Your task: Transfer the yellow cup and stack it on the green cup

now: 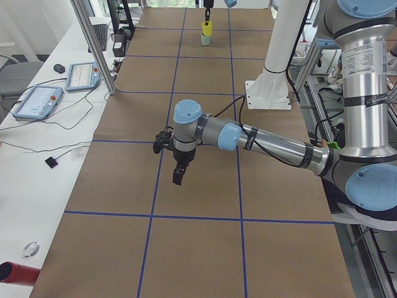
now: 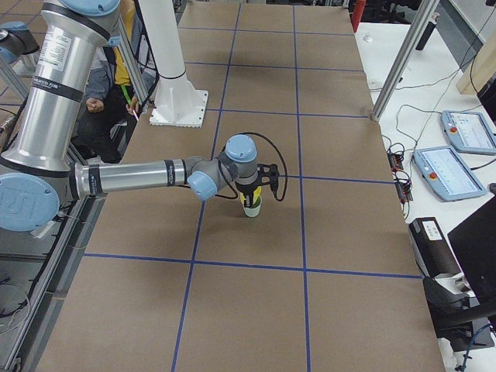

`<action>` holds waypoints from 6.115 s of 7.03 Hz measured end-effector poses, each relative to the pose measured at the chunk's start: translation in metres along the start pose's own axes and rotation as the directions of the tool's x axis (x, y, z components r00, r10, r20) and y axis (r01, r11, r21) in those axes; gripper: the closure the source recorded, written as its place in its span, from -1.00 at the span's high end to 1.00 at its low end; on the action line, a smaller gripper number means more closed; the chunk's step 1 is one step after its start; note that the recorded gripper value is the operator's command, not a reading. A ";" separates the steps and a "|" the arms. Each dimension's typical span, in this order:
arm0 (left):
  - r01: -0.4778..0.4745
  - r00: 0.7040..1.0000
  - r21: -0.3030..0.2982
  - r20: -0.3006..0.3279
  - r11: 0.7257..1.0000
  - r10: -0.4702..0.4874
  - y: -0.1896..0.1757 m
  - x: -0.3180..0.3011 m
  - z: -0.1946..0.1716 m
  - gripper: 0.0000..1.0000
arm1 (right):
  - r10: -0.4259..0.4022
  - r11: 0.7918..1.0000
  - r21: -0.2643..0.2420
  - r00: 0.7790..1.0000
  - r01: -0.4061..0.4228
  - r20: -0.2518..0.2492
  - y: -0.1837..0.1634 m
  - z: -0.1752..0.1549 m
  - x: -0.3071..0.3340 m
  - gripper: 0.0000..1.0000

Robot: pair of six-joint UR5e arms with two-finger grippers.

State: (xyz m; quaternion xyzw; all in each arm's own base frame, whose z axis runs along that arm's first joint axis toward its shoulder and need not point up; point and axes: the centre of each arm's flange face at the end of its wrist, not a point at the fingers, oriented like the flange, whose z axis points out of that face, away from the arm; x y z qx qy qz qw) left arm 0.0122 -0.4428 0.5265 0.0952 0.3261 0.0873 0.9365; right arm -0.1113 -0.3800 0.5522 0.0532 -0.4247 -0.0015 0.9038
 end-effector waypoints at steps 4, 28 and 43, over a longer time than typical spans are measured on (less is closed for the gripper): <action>-0.001 1.000 -0.002 0.000 1.000 0.001 0.001 0.000 0.001 1.00 | -0.009 1.000 0.015 1.000 0.009 -0.006 -0.008 0.001 -0.005 -1.00; 0.027 0.997 -0.053 -0.074 0.998 -0.031 0.103 -0.150 0.015 1.00 | -0.061 0.991 -0.130 0.979 0.037 -0.194 -0.022 -0.086 0.191 1.00; 0.025 0.998 -0.055 -0.064 0.998 -0.029 0.104 -0.150 0.014 1.00 | -0.054 0.990 -0.140 0.980 0.027 -0.192 -0.021 -0.081 0.197 1.00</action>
